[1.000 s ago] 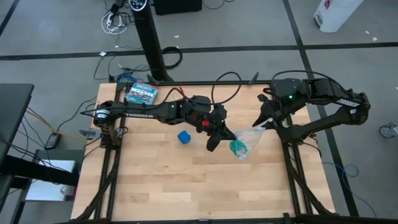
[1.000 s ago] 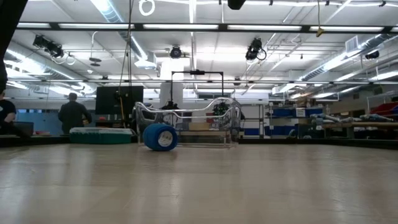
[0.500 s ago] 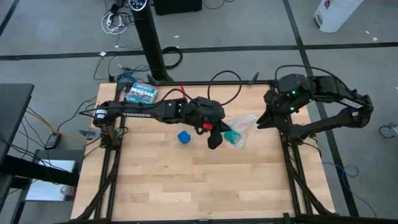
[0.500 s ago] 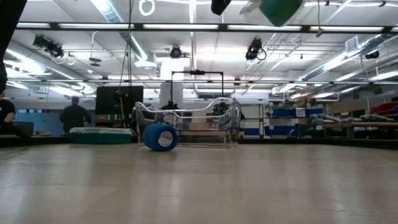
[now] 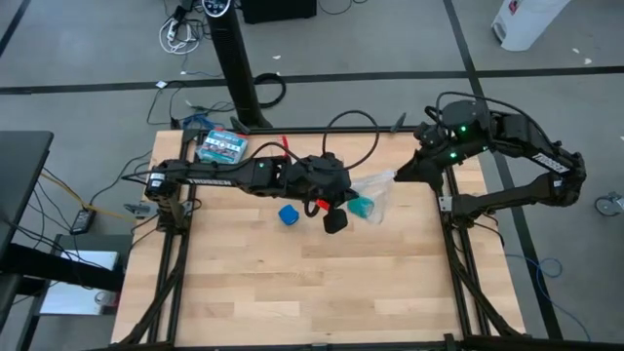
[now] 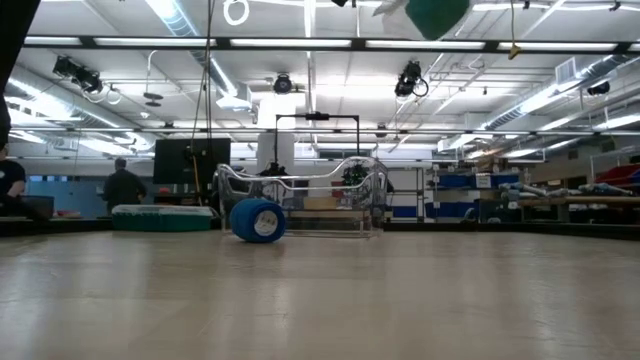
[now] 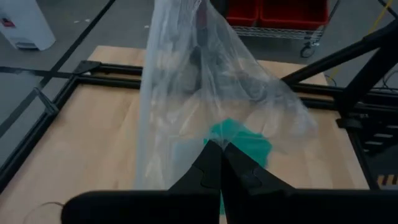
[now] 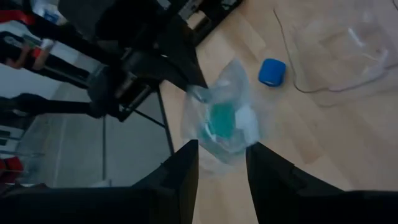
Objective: Roll bandage
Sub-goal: Open the transparent zip bag
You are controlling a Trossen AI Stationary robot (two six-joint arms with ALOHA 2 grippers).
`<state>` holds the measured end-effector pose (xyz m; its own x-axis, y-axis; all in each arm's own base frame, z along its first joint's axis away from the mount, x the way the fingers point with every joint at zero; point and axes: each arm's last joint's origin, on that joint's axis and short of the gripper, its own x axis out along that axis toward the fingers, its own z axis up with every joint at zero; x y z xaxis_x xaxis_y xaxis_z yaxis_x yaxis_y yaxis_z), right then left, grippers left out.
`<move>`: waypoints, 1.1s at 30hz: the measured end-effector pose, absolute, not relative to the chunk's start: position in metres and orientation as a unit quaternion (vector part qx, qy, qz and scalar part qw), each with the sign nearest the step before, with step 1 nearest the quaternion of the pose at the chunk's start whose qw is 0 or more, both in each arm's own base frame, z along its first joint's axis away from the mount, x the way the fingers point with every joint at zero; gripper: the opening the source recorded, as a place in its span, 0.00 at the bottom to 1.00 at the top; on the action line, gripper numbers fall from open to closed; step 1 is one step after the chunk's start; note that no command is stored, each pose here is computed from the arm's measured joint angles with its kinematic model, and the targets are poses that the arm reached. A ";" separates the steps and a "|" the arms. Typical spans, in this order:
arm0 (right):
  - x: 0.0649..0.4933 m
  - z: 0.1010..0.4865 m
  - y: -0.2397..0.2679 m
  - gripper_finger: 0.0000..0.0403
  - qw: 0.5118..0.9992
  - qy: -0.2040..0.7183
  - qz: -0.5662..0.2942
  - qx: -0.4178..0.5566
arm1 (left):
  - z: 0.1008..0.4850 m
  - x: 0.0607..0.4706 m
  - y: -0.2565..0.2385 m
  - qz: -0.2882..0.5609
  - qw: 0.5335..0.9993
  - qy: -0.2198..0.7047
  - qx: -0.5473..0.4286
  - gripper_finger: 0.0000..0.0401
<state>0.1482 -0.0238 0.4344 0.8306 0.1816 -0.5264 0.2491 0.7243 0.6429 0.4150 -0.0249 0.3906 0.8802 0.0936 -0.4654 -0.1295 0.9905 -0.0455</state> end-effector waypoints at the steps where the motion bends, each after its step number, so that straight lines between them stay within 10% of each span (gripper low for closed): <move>1: 0.151 0.435 -0.025 0.32 0.882 0.288 -0.014 0.372 | 0.391 0.415 -0.025 0.060 0.969 0.237 -0.037 0.00; 14: 0.178 0.431 -0.033 0.29 0.894 0.275 -0.044 0.352 | 0.390 0.414 -0.026 0.085 0.967 0.238 -0.029 0.01; 23: 0.177 0.431 -0.035 0.02 0.913 0.273 -0.043 0.299 | 0.390 0.414 -0.023 0.104 0.965 0.235 -0.057 0.02; 33: 0.141 0.442 -0.035 0.00 0.936 0.234 -0.071 0.255 | 0.430 0.401 -0.014 0.119 0.965 0.215 -0.095 0.28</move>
<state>0.1405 -0.0349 0.4424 0.8809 -0.0129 -0.4731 0.2513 0.8599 0.4443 0.4010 -0.0139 0.4295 0.8794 0.1888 -0.4371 -0.2707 0.9535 -0.1328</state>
